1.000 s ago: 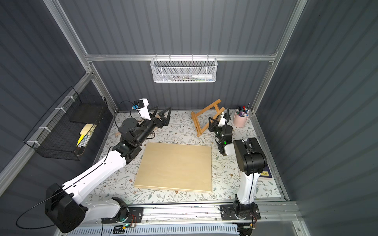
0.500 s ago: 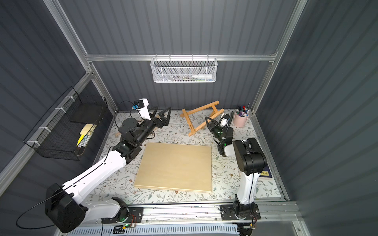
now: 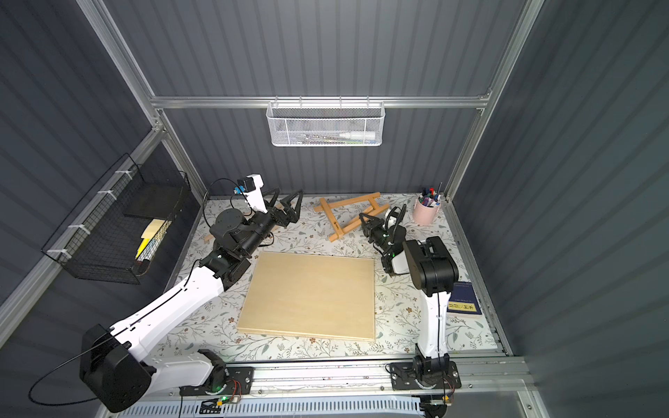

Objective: Disassemble the easel
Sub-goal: Pick up the easel at the center of the board, then fold up the easel at the center of the board.

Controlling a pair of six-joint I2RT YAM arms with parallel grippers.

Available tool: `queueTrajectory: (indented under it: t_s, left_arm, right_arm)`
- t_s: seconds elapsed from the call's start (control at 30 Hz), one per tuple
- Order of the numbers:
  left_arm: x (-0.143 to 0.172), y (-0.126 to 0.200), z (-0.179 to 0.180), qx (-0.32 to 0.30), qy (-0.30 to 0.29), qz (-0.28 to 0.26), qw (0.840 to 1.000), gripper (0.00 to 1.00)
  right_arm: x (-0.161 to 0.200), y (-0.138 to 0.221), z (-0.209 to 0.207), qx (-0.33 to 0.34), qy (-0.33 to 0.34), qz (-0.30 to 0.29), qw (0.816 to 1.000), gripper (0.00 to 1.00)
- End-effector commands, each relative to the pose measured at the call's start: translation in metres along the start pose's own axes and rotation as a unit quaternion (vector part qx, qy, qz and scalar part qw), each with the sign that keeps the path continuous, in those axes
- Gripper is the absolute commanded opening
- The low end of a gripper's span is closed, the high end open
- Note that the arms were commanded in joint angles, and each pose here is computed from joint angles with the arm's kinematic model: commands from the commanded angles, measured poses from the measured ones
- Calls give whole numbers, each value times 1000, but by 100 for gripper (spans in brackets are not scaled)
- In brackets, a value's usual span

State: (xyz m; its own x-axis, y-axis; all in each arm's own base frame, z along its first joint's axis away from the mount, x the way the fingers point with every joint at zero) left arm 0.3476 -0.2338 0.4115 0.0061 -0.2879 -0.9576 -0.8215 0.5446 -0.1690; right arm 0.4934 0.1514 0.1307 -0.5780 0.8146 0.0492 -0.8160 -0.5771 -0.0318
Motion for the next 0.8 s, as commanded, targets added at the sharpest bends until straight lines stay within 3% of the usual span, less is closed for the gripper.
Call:
queueTrajectory:
  t_s: [0.0,0.33,0.77]
  left_arm:
    - [-12,-2,-4,4,-9,-13,1000,99]
    - [-12,-1,-6,10,-6,-12,1000,100]
    - [-8,-3,-6,11,-5,-8,1000,99]
  right_arm:
    - [-20,6,-2,-14,-7,-30,999,0]
    - [-54,37,-47,40,-29,-107,993,0]
    - [-60,55,-87,152,-34,-144,977,0]
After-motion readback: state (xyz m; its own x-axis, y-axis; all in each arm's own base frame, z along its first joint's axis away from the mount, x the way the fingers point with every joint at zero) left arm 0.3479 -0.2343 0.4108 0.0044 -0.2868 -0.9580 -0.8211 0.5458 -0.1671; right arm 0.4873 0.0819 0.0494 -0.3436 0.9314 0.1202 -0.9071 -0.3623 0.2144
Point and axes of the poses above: each gripper's point midway between its finger pads, its own y axis back along the fingers, its own z axis along the line the jaws close on, x = y × z, the point moved 2 cm from there along y, back along the fingers, and after that the axes turned 8 degrees about -y, right-handed, at the moved point
